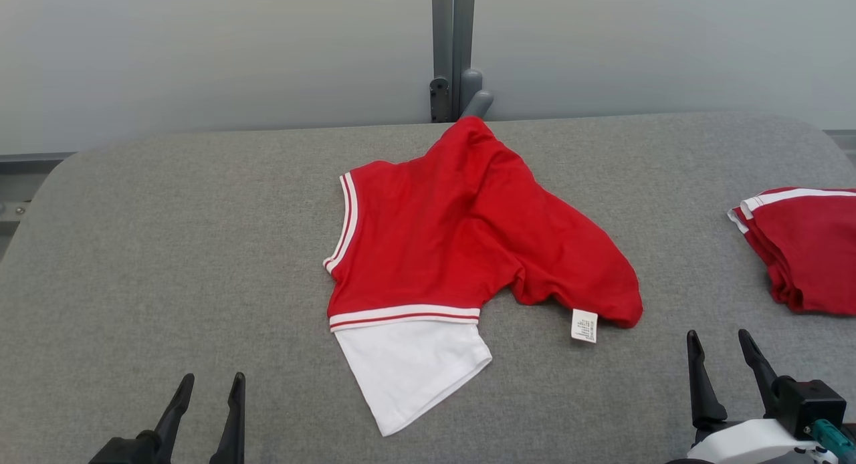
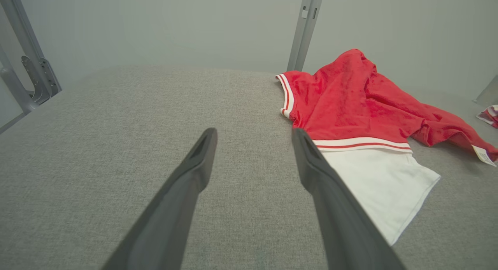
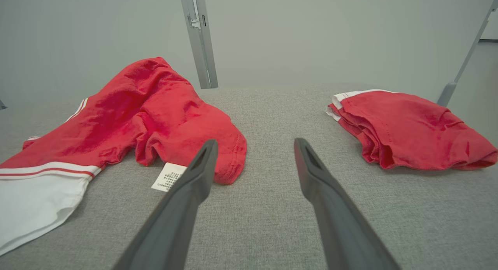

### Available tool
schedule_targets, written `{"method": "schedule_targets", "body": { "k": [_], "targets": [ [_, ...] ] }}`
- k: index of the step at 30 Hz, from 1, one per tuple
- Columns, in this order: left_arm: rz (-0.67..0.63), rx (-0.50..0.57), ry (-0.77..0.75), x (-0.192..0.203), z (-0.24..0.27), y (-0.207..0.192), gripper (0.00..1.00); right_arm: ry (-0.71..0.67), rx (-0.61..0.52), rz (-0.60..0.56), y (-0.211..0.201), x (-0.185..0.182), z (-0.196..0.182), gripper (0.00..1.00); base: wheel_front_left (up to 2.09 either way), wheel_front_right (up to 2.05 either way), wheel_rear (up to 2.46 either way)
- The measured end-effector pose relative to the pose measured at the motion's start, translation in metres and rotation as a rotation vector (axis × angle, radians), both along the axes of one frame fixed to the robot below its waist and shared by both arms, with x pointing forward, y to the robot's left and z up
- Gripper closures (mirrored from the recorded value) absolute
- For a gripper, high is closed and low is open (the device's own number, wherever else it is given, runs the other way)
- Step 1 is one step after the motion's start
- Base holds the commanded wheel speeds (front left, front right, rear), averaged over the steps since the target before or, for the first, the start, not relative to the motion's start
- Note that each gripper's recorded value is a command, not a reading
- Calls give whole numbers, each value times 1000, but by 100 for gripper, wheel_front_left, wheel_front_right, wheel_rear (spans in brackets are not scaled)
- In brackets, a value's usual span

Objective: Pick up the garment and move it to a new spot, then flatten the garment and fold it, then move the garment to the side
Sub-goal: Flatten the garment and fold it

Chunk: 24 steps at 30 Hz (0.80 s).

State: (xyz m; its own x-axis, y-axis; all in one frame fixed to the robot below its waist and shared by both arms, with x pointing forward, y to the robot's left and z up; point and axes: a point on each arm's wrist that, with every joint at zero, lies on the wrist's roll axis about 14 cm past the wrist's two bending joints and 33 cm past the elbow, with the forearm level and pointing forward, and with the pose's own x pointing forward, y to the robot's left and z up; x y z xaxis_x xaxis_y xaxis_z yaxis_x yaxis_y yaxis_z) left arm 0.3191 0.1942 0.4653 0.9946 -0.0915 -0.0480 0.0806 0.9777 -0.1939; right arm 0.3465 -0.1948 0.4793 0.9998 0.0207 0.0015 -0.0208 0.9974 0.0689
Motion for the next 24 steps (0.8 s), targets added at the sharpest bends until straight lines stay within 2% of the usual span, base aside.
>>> {"method": "schedule_targets", "body": {
  "k": [9,12,14,19,24],
  "targets": [
    [-26,8,9,3,-2,-5,0,15,8,9,4,-1,-5,0,0,0,0],
    [-73,-14,85,6,-13,-21,0,11,2,32,9,11,-2,0,0,0,0],
    [-83,-61,155,15,-18,-33,0,79,-57,74,10,24,-10,0,0,0,0],
    [-234,-114,358,21,-39,-86,0,293,-183,194,26,55,-36,0,0,0,0],
    [-248,-155,486,18,-58,-102,0,434,-239,264,36,63,-63,0,0,0,0]
  ]
}}
